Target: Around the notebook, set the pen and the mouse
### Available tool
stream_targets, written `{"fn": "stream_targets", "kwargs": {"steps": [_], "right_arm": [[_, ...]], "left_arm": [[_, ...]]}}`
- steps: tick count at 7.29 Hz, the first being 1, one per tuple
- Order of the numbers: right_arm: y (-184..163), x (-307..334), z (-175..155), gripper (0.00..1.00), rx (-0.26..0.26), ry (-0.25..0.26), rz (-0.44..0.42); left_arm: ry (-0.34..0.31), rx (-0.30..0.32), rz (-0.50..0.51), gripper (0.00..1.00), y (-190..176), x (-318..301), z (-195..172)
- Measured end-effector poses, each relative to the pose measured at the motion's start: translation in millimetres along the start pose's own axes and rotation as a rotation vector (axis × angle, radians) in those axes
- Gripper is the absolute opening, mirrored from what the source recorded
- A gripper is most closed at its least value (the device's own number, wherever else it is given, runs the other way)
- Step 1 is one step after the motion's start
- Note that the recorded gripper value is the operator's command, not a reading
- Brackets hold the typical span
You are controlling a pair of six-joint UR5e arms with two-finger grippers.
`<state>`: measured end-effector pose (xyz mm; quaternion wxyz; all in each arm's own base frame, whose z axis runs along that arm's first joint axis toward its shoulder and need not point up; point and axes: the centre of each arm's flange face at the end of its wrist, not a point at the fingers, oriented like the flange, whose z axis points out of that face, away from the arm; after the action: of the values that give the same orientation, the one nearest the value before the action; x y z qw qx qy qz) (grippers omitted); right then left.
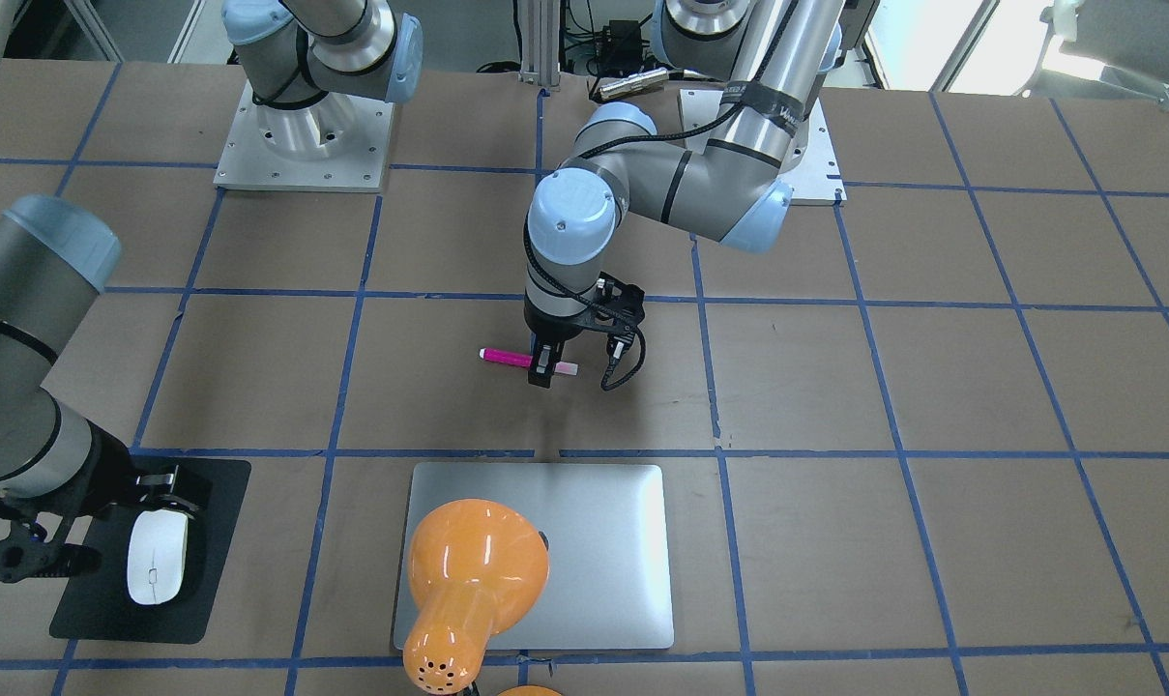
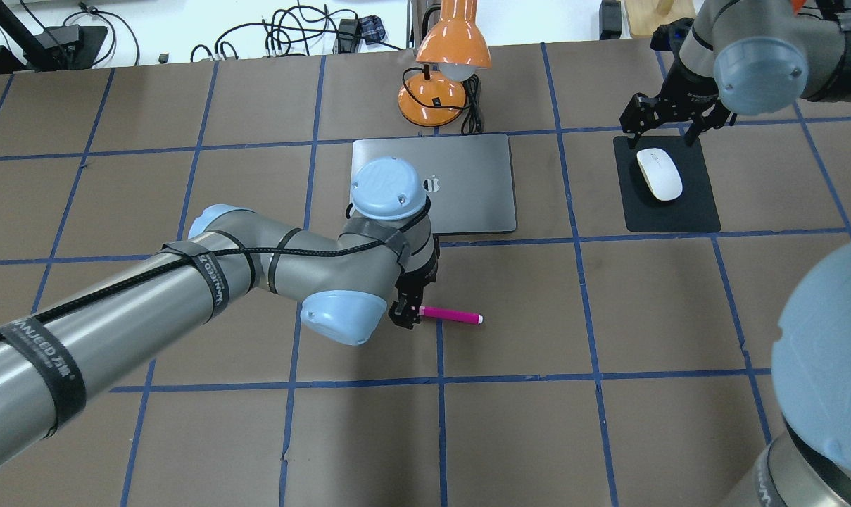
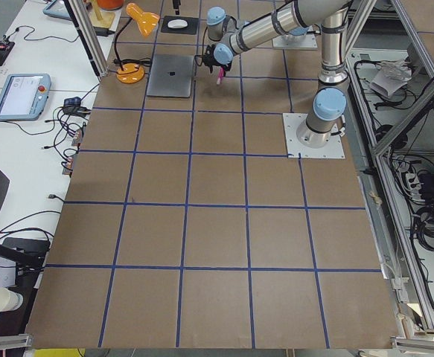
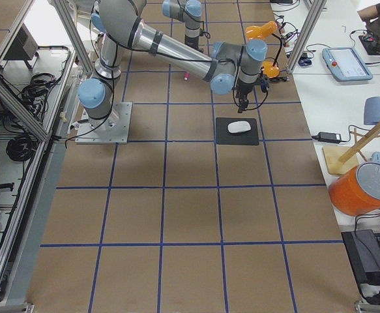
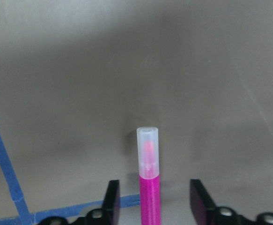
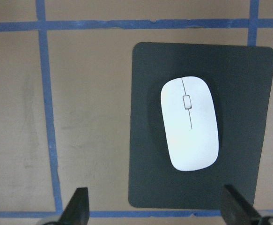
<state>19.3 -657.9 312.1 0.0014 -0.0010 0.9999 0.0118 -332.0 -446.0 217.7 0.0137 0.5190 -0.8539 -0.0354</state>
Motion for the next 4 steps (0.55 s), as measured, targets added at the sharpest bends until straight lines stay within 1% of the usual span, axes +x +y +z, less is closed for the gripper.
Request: {"fn": "stream_targets", "kwargs": {"steps": [1,2,3,4], "right_arm": [[15,-27,-32,1.00,-0.005,0.001,0.004],[38,-54,-69,1.00,-0.005,0.001,0.016],[68,-76,-107,1.00,-0.006,0.000,0.024],[93,-88,-139,1.00,0.002,0.000,0.025]], "left_arm": [[0.017,0.003,0.239,1.00,-9,-5,-25],[0.038,0.014,0.502,1.00,-22,-11,-51],[0.043,0.022,0.721,1.00,-39,-16,-76],[0.035,0.023,0.886,1.00,-59,-22,-104]]}}
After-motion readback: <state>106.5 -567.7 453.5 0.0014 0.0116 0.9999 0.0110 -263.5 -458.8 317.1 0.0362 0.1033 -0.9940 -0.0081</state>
